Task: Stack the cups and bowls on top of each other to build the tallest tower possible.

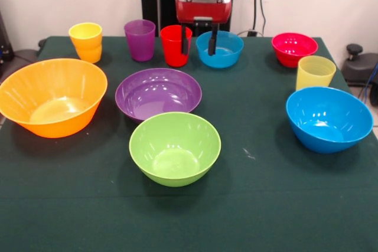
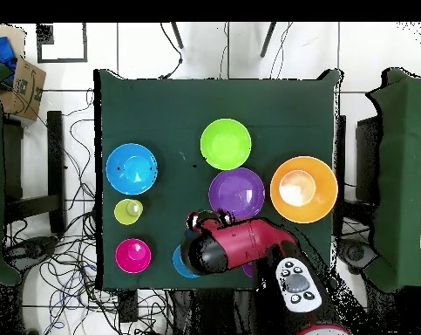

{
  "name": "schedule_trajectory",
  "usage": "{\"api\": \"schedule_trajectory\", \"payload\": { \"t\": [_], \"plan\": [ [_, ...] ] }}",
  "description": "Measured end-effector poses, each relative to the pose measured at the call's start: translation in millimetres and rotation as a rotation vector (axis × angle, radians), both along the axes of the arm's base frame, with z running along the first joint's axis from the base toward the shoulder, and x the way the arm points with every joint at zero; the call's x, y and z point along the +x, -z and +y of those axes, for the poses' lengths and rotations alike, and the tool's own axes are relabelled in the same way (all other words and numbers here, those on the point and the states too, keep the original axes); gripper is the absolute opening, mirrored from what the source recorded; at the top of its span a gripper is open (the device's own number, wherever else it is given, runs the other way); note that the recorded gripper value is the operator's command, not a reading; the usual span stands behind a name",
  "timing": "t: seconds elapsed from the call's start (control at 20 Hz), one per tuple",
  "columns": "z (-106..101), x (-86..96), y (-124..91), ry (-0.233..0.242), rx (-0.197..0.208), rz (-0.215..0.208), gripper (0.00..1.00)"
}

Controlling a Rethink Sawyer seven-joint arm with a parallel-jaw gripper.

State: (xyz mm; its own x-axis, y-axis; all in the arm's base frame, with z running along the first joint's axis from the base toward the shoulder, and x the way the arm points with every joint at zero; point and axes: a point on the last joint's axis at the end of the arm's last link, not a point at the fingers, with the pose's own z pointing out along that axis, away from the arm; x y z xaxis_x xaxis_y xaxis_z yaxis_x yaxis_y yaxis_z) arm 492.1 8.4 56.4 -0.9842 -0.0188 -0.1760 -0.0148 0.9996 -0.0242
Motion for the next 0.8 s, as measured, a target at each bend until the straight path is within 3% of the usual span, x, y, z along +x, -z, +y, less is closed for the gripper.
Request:
{"api": "schedule_trajectory", "payload": {
  "t": [0.45,0.8],
  "plan": [
    [10,-20.5,44,-0.05,0.018,0.057,1.0],
    [14,-29.1,76,-0.072,0.037,0.069,1.0]
  ]
}}
